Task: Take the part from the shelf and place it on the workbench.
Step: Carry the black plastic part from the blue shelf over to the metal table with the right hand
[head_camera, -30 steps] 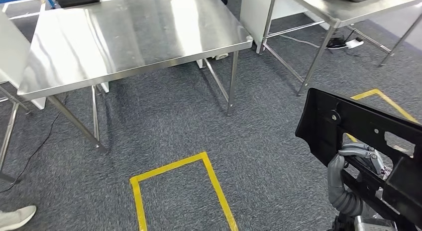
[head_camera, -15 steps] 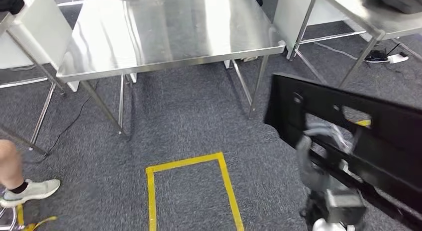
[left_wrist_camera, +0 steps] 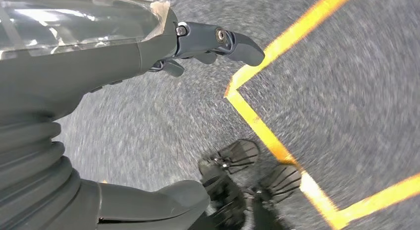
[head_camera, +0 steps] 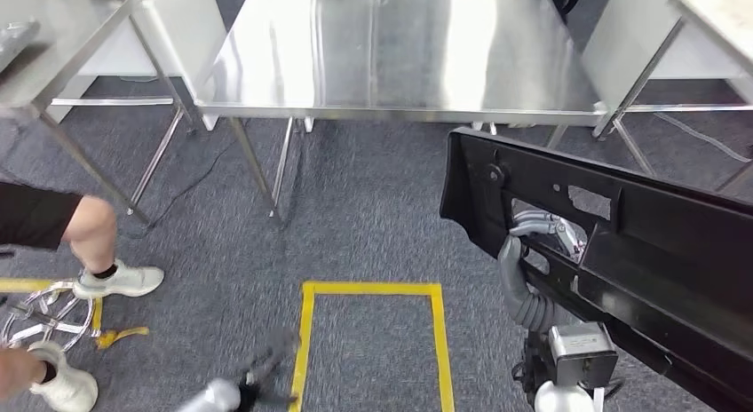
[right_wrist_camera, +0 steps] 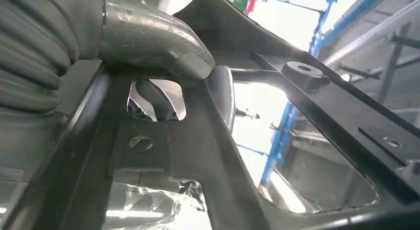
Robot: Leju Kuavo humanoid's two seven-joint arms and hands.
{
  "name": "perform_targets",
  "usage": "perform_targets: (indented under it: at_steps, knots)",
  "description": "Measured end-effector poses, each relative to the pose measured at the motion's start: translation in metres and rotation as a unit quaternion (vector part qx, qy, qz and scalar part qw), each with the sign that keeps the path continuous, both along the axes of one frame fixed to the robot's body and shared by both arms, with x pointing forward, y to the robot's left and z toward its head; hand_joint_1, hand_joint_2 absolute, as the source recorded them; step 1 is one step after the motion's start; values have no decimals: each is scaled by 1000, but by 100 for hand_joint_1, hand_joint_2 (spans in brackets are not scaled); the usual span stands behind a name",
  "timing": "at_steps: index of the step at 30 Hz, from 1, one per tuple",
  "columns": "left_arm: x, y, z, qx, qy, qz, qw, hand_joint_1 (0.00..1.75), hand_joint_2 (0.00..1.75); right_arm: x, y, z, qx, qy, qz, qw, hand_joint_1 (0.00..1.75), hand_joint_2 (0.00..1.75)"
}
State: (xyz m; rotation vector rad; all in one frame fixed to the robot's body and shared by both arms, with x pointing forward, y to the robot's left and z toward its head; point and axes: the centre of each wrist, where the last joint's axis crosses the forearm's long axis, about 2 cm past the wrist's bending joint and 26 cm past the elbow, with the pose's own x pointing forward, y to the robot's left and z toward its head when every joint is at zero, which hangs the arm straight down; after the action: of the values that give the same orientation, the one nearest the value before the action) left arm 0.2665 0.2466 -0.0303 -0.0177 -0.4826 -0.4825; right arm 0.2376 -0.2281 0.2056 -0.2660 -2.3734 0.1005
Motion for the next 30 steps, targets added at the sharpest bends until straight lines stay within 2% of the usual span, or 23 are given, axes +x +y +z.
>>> perform_targets:
  at_steps: [6, 9, 15, 30]
  knots:
    - [57, 31, 38, 15, -13, 82, 996, 0, 175, 10, 8, 7, 19, -5, 37, 999, 175, 175]
    - [75, 37, 53, 20, -14, 113, 993, 0, 175, 15, 14, 9, 24, -5, 57, 998, 175, 175]
    - [98, 44, 74, 19, -30, 143, 989, 0, 175, 21, 23, 12, 24, -11, 83, 996, 175, 175]
    - [135, 46, 115, 5, -39, 203, 978, 0, 175, 34, 38, 21, 38, -24, 143, 989, 175, 175]
